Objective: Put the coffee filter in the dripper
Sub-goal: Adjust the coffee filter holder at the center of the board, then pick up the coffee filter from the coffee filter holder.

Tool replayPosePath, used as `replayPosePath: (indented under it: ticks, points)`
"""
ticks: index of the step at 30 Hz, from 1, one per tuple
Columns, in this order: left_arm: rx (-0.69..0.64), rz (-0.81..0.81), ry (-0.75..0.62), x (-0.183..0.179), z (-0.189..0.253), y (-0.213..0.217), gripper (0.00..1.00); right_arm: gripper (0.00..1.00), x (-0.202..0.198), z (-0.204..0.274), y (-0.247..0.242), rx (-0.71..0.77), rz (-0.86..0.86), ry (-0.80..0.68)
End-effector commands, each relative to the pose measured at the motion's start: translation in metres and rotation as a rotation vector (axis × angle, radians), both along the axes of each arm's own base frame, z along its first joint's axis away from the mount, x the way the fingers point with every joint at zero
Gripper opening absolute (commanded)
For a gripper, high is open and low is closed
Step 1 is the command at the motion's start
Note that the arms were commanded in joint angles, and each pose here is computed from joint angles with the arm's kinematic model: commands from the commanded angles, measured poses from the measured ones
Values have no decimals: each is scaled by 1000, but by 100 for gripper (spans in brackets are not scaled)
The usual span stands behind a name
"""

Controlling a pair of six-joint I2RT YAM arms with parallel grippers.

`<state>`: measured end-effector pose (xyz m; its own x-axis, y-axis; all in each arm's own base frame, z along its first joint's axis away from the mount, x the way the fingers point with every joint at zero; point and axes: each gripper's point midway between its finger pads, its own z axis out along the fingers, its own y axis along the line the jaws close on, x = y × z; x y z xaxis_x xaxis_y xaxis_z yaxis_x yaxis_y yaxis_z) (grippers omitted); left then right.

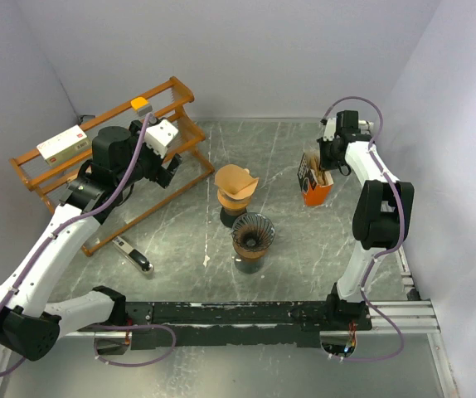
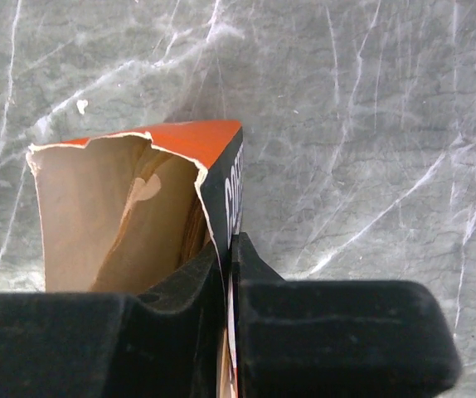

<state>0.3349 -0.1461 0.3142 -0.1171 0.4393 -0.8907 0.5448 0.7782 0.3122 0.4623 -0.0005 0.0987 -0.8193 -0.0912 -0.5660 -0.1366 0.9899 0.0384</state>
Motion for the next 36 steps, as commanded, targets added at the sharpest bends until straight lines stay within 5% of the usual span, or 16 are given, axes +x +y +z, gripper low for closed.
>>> replayPosePath:
  ticks: [1,20,36]
  points:
    - [-9,-15,-25,0,3,0,100,8,-5,12,5,-38,55,-9]
    - [-71,109,11,14,-6,25,100,52,9,107,-7,-135,71,-222]
    - [-190,213,31,31,-10,59,100,87,1,157,12,-53,104,-372]
